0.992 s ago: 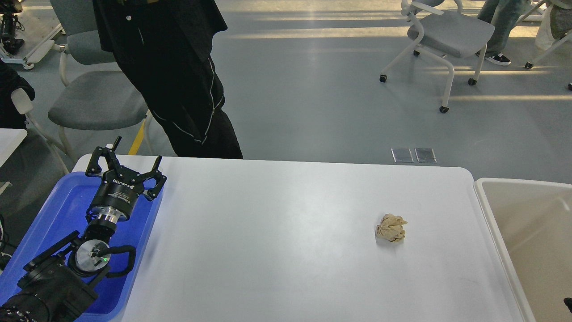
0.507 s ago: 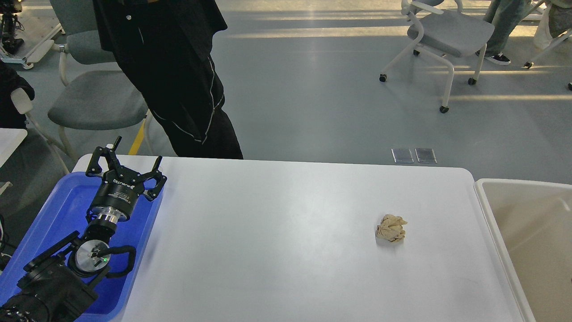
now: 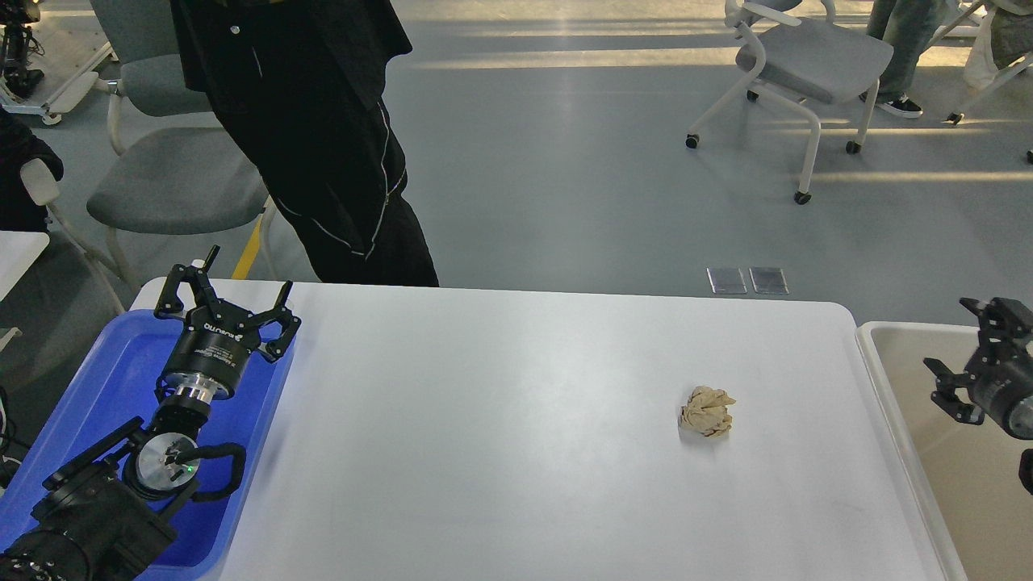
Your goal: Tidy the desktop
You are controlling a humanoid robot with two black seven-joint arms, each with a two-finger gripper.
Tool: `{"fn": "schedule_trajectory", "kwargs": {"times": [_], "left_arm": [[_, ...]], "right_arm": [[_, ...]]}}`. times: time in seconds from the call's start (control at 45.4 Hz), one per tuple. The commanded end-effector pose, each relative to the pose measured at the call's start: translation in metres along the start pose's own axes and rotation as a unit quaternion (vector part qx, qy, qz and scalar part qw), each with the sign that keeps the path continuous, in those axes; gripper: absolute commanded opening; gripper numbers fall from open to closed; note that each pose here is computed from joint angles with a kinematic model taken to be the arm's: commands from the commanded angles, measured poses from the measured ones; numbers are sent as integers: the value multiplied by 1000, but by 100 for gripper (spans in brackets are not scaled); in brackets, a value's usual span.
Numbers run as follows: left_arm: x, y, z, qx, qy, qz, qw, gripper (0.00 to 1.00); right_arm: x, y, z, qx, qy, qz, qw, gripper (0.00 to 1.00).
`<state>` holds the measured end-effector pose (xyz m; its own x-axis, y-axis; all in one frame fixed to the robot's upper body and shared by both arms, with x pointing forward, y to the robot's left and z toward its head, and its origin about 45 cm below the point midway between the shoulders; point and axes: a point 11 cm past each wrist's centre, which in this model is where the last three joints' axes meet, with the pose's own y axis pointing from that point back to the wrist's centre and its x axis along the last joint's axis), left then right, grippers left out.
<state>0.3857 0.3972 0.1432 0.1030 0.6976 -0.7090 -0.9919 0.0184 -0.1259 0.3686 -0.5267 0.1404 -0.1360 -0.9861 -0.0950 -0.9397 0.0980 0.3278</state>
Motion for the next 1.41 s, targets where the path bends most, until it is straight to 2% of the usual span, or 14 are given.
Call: {"fn": "schedule_trajectory", "kwargs": {"times": [0.0, 0.154, 0.375, 0.529, 0.947, 1.058, 1.256, 1.322, 1.388], "left_arm": [[0, 0, 0, 0, 0, -1, 1000, 100], [0, 0, 0, 0, 0, -1, 1000, 100], [0, 0, 0, 0, 0, 0, 1000, 100], [0, 0, 0, 0, 0, -1, 1000, 100], [0, 0, 0, 0, 0, -1, 1000, 100], [0, 0, 0, 0, 0, -1, 1000, 100], [0, 0, 0, 0, 0, -1, 1000, 100], [0, 0, 0, 0, 0, -1, 1000, 100], [0, 0, 0, 0, 0, -1, 1000, 100]], "right_arm": [[-59, -17, -11, 46, -100, -117, 987, 100], [-77, -23, -24, 82, -150, -138, 975, 100], [-128, -34, -23, 93, -189, -179, 961, 100], [-145, -44, -11, 113, -193, -121, 967, 100], [-174, -57, -10, 100, -112, -82, 985, 100], [-191, -57, -11, 99, -119, -104, 983, 100], [-191, -52, 8, 84, -113, -101, 985, 100], [-194, -44, -2, 98, -129, -137, 977, 100], [-187, -18, -21, 112, -133, -191, 966, 100]]}}
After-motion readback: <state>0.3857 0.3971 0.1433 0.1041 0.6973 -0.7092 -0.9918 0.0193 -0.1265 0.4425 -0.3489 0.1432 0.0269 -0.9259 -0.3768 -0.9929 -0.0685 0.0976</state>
